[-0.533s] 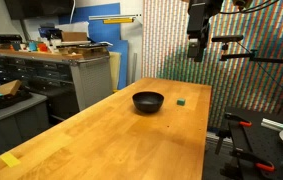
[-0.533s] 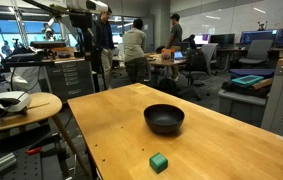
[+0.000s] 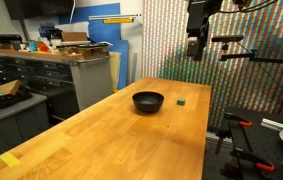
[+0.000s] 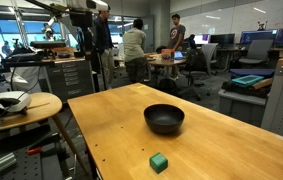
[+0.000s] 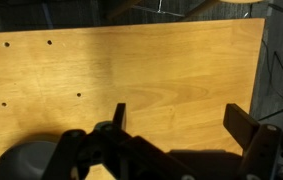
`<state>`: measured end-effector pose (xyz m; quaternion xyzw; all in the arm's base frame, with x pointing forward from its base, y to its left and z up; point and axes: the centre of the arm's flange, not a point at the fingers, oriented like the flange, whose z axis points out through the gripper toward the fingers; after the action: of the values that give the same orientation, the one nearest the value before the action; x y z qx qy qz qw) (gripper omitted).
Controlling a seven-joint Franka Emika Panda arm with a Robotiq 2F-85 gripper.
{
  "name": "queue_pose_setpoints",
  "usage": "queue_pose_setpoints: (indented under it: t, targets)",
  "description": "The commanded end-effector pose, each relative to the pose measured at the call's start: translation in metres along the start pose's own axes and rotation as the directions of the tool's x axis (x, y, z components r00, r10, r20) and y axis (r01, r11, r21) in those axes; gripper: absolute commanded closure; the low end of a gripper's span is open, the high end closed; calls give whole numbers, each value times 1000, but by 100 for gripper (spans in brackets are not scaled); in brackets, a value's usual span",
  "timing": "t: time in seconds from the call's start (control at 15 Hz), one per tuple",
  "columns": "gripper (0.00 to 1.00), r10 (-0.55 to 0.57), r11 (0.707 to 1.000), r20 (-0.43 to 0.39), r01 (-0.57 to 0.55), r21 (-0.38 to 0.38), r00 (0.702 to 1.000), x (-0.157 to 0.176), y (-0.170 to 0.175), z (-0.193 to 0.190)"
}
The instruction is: Put the green block into the black bowl
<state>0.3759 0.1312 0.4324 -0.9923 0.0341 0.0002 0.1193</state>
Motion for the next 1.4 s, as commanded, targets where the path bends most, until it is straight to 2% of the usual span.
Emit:
queue_pose_setpoints:
  t: [0.0,0.33,0.53,0.93,1.33]
  targets:
    - [0,0,1000,0,0,0,1000,0,0,0]
    - [0,34,999,-37,-35,-26,999,11,16,2]
    - [0,61,997,-87,-65,-38,994,19,30,-2]
    - [0,110,990,-172,-124,-74,979,34,73,-16]
    - [0,113,975,-211,-149,-167,971,42,120,-20]
